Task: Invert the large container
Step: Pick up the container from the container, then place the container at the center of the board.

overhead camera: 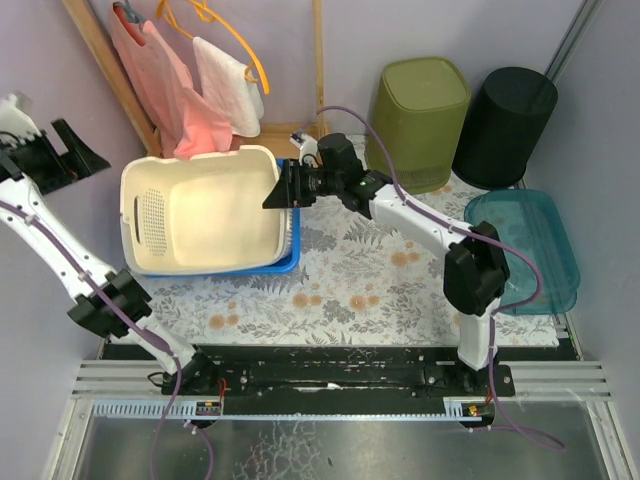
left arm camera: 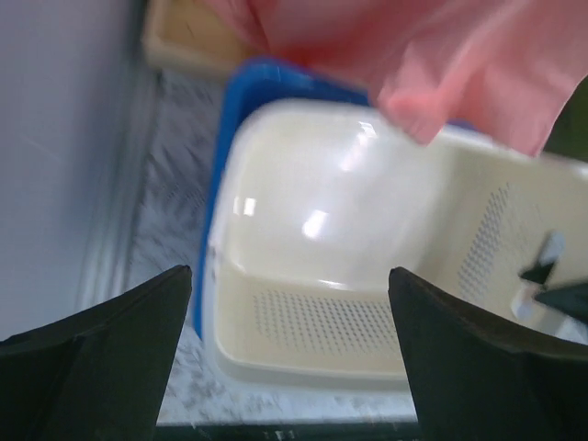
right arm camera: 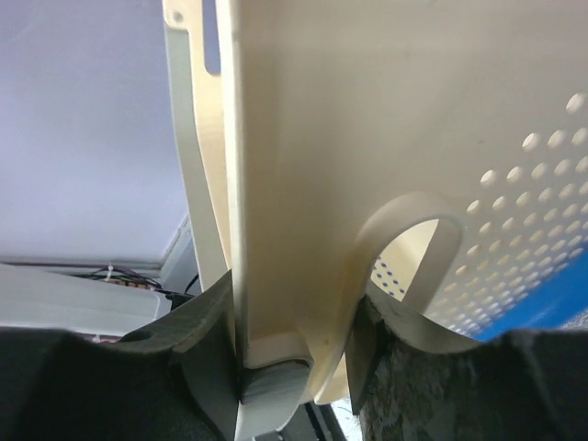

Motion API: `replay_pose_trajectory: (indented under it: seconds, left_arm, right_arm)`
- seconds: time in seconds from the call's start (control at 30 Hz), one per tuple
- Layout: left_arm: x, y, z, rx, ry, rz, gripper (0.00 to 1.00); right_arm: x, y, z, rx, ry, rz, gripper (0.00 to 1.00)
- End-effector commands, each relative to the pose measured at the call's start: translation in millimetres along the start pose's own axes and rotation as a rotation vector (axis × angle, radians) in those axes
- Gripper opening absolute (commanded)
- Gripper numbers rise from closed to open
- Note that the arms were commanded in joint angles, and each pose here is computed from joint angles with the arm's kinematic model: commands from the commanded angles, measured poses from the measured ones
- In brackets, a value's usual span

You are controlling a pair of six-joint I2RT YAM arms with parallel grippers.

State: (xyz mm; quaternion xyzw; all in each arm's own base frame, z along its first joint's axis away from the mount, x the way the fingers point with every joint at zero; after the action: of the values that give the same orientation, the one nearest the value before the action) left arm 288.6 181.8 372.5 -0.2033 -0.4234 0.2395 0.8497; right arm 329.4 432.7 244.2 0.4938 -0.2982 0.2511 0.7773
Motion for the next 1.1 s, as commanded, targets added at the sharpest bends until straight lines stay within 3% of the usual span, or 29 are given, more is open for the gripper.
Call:
replay_pose_trajectory:
  seconds: [0.0,0.23,0.37,0.43,0.53,0.67,0.83,0.97,1.07]
  left_arm:
    - [46.8,-49.4,66.2,0.113,-0.293,-0.076,0.87]
    - [58.9,-101.7,157.8,0.271,-0.778,-0.187,0.87]
    - [63.2,-110.5,191.2,0.364,-0.888,-0.174,0.88]
    - [65.0,-96.0,183.8,0.408,-0.835,-0.129,0.87]
    - [54.4,-63.2,140.3,0.395,-0.627,-0.059,0.81]
    - [30.2,-68.2,95.8,0.163,-0.424,-0.03,0.79]
    - [20.6,-99.4,89.2,-0.048,-0.353,-0.058,0.79]
    - [20.2,-105.6,90.0,-0.083,-0.35,-0.073,0.79]
    - [21.3,-103.2,84.1,-0.108,-0.329,-0.047,0.79]
  right_arm:
    - [84.8,79.1,48.5,0.123,-0.25,0.404,0.0]
    - [119.9,125.4,70.5,0.226,-0.344,0.46,0.0]
    - [142.0,143.3,80.0,0.245,-0.401,0.527,0.0]
    - [151.6,154.1,89.1,0.251,-0.424,0.571,0.0]
    - [161.3,171.3,108.9,0.246,-0.454,0.655,0.0]
    - [170.2,184.3,139.9,0.169,-0.492,0.822,0.0]
    - [168.7,174.3,198.6,-0.028,-0.485,1.032,0.0]
    - [167.5,154.6,266.7,-0.15,-0.477,1.063,0.0]
    - [169.7,141.4,314.4,-0.352,-0.469,1.174,0.0]
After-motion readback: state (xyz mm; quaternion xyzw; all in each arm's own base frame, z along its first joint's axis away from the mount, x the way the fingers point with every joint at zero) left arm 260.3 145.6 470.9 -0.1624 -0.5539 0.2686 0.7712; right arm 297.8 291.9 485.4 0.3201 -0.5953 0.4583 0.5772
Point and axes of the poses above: each gripper's point midway between its finger pads, its own z axis back along the fingers, its own y axis along the line the jaws close on, x = y × z, the point moved 2 cm from there along z, back along the fingers, and after that the axes turned 11 degrees about z, right-handed, at the moved point
